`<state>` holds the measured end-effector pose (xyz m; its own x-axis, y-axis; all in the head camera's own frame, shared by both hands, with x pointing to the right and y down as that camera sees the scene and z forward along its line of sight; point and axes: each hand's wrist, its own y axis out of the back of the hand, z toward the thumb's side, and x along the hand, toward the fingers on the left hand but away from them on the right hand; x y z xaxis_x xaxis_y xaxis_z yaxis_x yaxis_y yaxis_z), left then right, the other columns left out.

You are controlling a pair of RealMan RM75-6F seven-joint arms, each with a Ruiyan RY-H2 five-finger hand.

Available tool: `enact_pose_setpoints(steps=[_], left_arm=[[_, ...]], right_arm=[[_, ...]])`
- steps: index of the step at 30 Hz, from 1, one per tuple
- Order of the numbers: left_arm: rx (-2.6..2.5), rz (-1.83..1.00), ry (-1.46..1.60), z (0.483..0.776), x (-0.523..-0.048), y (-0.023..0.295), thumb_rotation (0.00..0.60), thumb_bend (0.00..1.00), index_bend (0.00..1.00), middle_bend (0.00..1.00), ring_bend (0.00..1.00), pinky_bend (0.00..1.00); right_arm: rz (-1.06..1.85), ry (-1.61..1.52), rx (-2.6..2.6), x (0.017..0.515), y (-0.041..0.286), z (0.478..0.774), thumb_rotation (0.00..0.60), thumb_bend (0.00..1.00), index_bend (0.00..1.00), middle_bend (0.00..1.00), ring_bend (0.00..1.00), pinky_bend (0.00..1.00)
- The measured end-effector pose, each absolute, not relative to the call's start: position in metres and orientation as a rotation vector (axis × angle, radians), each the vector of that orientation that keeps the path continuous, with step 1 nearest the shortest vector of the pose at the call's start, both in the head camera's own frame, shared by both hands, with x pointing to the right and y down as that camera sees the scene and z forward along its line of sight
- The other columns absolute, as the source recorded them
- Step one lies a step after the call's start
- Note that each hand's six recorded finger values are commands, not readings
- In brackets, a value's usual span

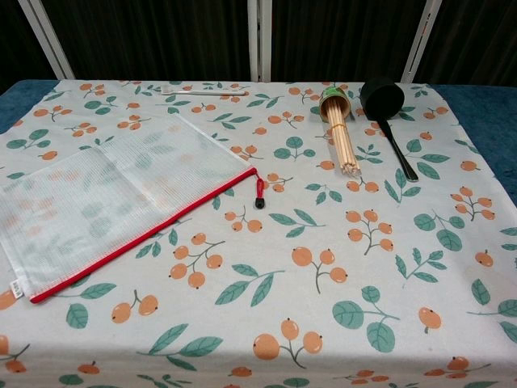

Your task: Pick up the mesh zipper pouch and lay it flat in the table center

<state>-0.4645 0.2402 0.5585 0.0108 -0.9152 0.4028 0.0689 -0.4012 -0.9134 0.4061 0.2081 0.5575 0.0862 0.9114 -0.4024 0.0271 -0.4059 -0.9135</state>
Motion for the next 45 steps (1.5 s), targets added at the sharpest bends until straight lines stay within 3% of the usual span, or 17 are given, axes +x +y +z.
enact_pose_setpoints(steps=[13,23,28,33,39,45], left_arm=[[-1.507,-1.468,0.877,0.568,-0.452,0.225,0.6,0.06,0.18,0.16,0.1,0.17],[-1.653,-1.153,0.746,0.576,-0.372,0.157,0.6,0.17,0.22,0.17,0.12,0.17],[-1.769,-0.975,0.633,0.596,-0.303,0.117,0.6,0.26,0.29,0.18,0.12,0.17],[-1.853,-0.887,0.51,0.634,-0.241,0.091,0.6,0.26,0.35,0.19,0.12,0.17],[-1.91,-0.86,0.358,0.677,-0.181,0.083,0.6,0.26,0.39,0.19,0.12,0.17],[-1.961,-0.857,0.262,0.703,-0.138,0.086,0.6,0.26,0.39,0.19,0.12,0.17]], right_arm=[[1.413,-0.954,-1.577,0.403,0.202,0.556,0.6,0.12,0.03,0.09,0.0,0.0],[1.358,-0.942,-1.577,0.391,0.194,0.545,0.6,0.12,0.03,0.09,0.0,0.0],[1.363,-0.933,-1.58,0.389,0.194,0.543,0.6,0.12,0.03,0.09,0.0,0.0],[1.377,-0.928,-1.56,0.39,0.194,0.538,0.6,0.12,0.03,0.09,0.0,0.0],[1.403,-0.944,-1.544,0.396,0.196,0.537,0.6,0.12,0.03,0.09,0.0,0.0],[1.422,-0.951,-1.549,0.4,0.198,0.542,0.6,0.12,0.03,0.09,0.0,0.0]])
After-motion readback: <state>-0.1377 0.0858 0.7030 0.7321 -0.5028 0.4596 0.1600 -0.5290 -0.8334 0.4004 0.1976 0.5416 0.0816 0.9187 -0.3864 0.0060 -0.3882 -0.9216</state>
